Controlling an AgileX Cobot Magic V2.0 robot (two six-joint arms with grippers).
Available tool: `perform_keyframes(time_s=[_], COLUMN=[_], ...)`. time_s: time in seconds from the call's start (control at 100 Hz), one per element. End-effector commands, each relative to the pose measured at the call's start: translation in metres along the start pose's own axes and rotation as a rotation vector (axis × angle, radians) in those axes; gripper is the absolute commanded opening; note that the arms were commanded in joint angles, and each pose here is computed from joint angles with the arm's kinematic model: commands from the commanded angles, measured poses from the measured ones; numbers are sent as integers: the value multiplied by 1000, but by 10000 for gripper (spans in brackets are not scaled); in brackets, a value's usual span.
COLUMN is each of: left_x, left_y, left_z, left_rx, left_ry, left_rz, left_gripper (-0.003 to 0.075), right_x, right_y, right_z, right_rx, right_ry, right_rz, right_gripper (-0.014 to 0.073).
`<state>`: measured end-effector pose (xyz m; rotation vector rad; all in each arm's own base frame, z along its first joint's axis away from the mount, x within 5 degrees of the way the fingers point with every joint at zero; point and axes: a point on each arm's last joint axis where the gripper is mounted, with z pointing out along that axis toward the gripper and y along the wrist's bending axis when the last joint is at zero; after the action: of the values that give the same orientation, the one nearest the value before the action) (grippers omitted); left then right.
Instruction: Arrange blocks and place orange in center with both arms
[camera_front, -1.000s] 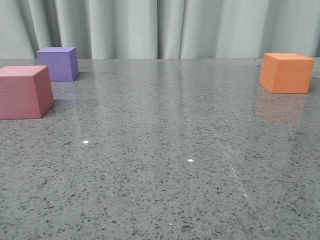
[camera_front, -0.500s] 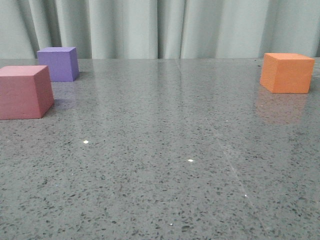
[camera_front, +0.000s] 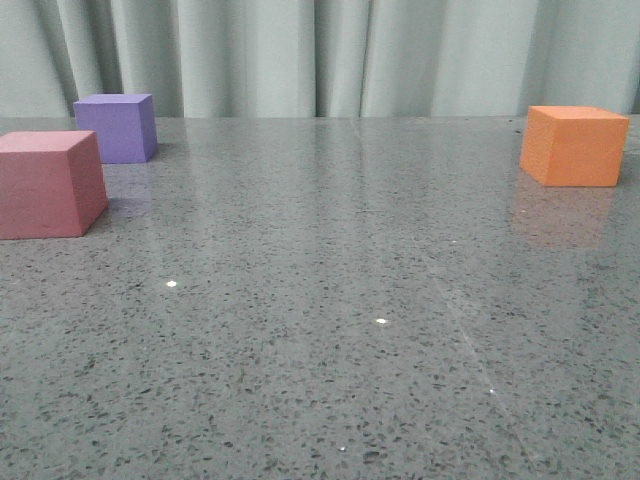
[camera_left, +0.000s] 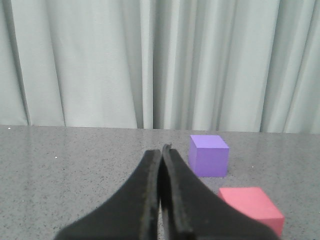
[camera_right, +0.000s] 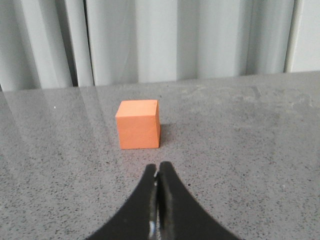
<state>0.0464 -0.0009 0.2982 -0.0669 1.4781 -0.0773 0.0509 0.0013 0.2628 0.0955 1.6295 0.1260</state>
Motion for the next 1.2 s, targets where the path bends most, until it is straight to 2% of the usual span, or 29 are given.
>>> perform_keyframes(time_s=[0.0,0.12,0.23,0.49,0.56,0.61,0.7,0.75,0.89,0.96,1.01,1.04,1.19], left_x=[-35,-60,-75,-73,-73,-74,-74,-74,-74,-75,-75,-75,-76], left_y=[-3,-7,-8,-7,-7,-7,-7,-7,-7,-7,-7,-7,-7], left_z=[10,28,49,89,91,91,91,91,91,91,91,91,91], left_rx=[4,3,0,-11,-12,-12,-12,-12,-12,-12,-12,-12,-12], left_ry=[-1,137,212,303,301,292,288,285,285,278,276,274,271], left_rz=[-19,-18,-18,-22,-22,-22,-22,-22,-22,-22,-22,-22,-22], left_gripper=[-20,-20,-20,-18,-15,2,85,159,464,622,710,720,666], right_x=[-34,-56,-74,-97,-97,-95,-94,-94,-94,-94,-93,-93,-94], right_y=[4,8,10,13,13,13,14,14,14,14,14,14,14], right_z=[-1,8,18,45,51,55,57,57,57,57,57,57,58], right_rx=[-1,9,17,33,38,40,38,38,38,37,36,35,31], right_ry=[-38,39,99,230,269,297,310,309,309,310,311,311,302], right_rz=[-10,-9,-8,-7,-5,-2,6,7,7,9,11,13,19], right_gripper=[-120,-120,-120,-114,-77,-14,130,248,516,599,609,604,601])
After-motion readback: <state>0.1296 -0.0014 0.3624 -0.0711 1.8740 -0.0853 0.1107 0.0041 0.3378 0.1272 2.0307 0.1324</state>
